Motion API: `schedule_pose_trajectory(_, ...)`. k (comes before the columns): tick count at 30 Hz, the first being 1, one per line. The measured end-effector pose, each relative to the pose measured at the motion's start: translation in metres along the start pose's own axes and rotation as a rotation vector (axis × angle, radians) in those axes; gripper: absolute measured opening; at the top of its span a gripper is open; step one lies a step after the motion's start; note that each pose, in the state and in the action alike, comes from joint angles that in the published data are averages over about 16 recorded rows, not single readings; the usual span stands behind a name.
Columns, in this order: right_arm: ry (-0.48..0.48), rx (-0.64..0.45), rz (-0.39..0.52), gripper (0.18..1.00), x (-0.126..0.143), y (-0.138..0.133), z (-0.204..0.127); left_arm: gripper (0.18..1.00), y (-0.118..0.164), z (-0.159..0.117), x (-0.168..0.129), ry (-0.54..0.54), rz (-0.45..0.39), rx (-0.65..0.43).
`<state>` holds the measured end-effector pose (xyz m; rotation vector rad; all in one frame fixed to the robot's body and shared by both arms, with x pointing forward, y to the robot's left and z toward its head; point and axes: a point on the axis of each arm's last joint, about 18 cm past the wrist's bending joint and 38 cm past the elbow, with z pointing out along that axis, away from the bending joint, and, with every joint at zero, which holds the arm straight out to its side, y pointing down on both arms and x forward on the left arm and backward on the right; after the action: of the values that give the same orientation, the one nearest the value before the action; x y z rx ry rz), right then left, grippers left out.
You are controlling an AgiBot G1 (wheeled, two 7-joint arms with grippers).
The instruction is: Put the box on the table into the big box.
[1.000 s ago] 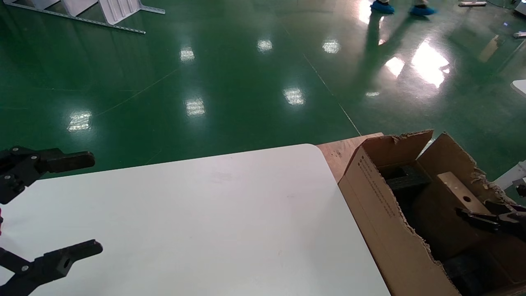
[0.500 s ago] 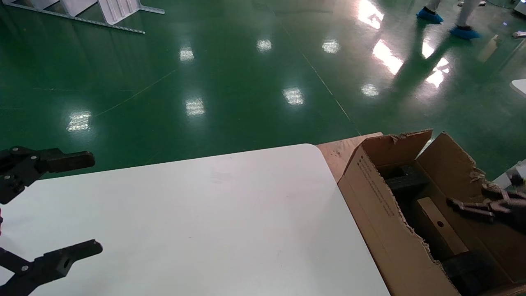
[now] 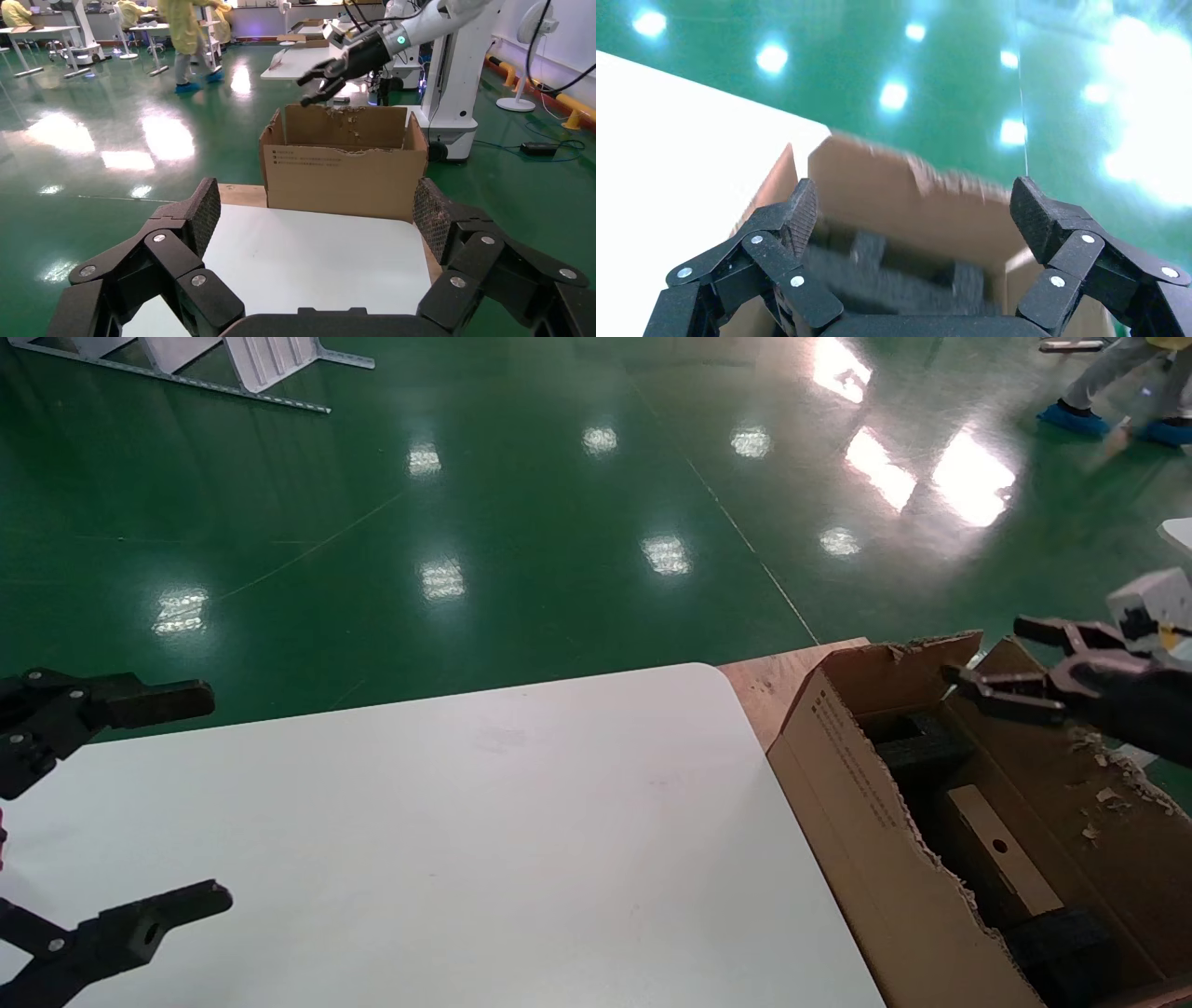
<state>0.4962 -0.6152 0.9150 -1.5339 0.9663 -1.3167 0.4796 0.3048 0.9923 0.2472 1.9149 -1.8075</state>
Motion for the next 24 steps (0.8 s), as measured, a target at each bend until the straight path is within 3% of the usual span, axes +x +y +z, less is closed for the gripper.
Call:
schedule_pose_trajectory(13, -0.018, 0.074, -0.066, 1.001, -0.002, -0.035, 0.013, 1.001, 0.000, 0.000, 0.000, 0.000, 0.000, 0.000)
schedule_pose_trajectory(24, -0.151, 0.160, -0.088, 1.001, -0.015, -0.055, 0.048, 1.001, 0.000, 0.000, 0.000, 0.000, 0.000, 0.000)
